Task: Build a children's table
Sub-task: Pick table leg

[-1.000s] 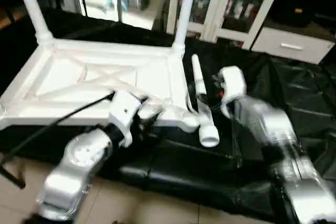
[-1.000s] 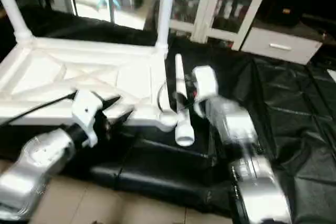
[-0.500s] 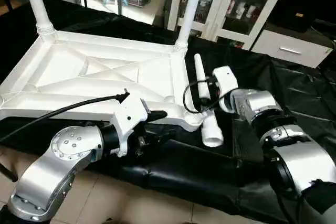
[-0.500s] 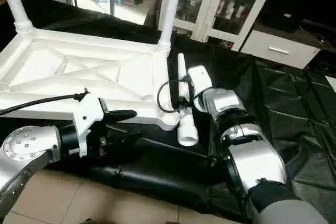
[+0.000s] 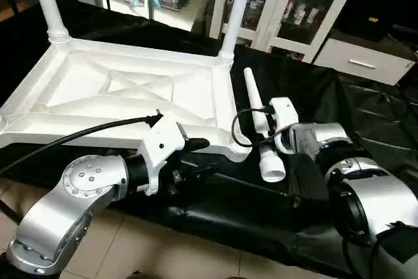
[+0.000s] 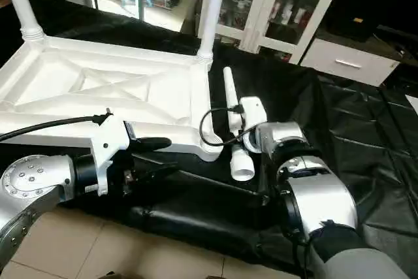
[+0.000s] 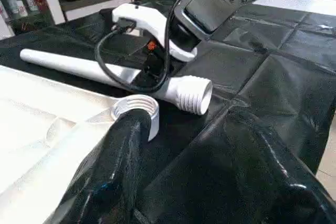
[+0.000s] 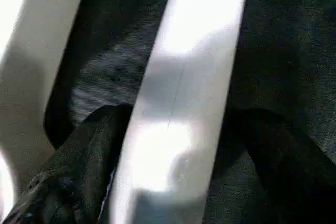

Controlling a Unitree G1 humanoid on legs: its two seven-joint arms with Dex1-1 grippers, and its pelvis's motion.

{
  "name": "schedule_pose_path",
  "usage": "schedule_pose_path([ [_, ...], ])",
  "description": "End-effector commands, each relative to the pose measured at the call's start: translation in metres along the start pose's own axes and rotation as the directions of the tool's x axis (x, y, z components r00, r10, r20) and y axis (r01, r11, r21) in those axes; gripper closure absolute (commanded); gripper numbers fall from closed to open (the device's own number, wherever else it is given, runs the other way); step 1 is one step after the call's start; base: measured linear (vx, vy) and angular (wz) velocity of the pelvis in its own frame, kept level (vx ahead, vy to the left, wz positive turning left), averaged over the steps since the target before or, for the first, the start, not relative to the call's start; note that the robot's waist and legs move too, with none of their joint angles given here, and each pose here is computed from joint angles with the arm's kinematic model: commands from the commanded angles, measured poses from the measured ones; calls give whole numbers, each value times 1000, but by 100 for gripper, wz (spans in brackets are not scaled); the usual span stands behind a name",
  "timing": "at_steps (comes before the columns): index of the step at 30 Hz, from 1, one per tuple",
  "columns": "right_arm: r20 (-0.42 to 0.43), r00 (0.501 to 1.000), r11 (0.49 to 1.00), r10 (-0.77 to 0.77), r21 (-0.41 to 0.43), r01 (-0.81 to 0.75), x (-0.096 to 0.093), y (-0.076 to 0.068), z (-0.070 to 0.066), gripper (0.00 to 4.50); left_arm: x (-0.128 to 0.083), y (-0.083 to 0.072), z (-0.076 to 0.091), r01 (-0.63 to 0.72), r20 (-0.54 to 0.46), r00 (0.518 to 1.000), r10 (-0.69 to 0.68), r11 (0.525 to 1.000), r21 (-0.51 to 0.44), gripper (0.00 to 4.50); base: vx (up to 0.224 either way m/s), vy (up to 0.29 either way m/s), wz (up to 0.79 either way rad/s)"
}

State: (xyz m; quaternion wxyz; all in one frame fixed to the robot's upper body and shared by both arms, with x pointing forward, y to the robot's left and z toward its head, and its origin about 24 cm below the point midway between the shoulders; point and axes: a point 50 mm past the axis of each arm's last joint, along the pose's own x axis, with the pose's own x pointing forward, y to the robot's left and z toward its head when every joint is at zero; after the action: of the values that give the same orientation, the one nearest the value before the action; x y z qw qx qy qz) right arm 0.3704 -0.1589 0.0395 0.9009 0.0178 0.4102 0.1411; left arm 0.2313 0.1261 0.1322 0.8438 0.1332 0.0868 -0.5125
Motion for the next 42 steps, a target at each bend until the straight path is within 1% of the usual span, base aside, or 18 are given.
schedule_pose_path([
  [1,-18,1000,999,-22,44,23,-2,-10,-6,99,2,-2,4,24,2,1000,-24,1000,16,182,0,0,0],
  [6,-6,1000,990,1,139,0,-4,-14,-7,148,2,-2,-3,34,-22,999,-35,999,-14,182,0,0,0],
  [8,-7,1000,990,1,144,0,-4,-15,-8,155,2,-2,-5,36,-28,999,-37,999,-24,182,0,0,0],
  [10,-11,1000,989,3,149,-2,-5,-16,-10,184,1,0,-12,30,-64,997,-31,999,-16,182,0,0,0],
  [12,-11,1000,989,3,151,-1,-6,-19,-11,194,0,4,-19,6,-103,995,-7,1000,-6,182,0,0,0],
  [15,-9,1000,988,3,154,-2,-7,-21,-10,228,-2,6,-23,-8,-137,990,8,1000,3,182,0,0,0],
  [20,5,1000,985,-11,174,10,-8,-26,-11,264,-7,10,-39,-32,-256,966,33,999,6,182,0,0,0],
  [27,36,999,982,-8,189,1,-13,-30,-4,269,-6,15,-38,-74,-233,970,70,997,-10,182,0,0,0],
  [30,108,994,977,-5,213,-19,-22,-38,9,269,-3,23,-30,-149,-149,978,143,989,-25,182,0,0,0],
  [31,108,994,977,-5,213,-19,-22,-38,9,269,-3,23,-30,-149,-149,978,143,989,-25,182,0,0,0],
  [33,194,981,966,29,247,-78,-30,-43,21,269,-3,30,-22,-215,-79,974,211,975,-52,182,0,0,0],
  [34,300,950,955,82,249,-161,-41,-47,34,269,-3,40,-14,-294,-16,956,293,952,-85,182,0,0,0],
  [36,344,933,950,109,240,-199,-45,-48,38,269,-3,44,-11,-324,6,945,326,941,-100,182,0,0,0],
  [37,455,865,927,210,187,-324,-60,-47,46,269,-3,55,-1,-402,74,906,418,900,-167,182,0,0,0],
  [39,489,825,905,282,149,-398,-69,-45,47,269,-3,62,5,-433,113,879,464,874,-220,182,0,0,0],
  [40,489,825,905,282,149,-398,-69,-45,47,269,-3,62,5,-433,113,879,464,874,-220,182,0,0,0],
  [41,526,769,864,364,119,-490,-80,-40,46,269,0,65,11,-432,149,864,481,860,-271,166,0,0,0],
  [42,587,600,720,543,43,-693,-104,-25,40,270,7,65,22,-381,216,851,479,845,-375,156,0,0,0],
])
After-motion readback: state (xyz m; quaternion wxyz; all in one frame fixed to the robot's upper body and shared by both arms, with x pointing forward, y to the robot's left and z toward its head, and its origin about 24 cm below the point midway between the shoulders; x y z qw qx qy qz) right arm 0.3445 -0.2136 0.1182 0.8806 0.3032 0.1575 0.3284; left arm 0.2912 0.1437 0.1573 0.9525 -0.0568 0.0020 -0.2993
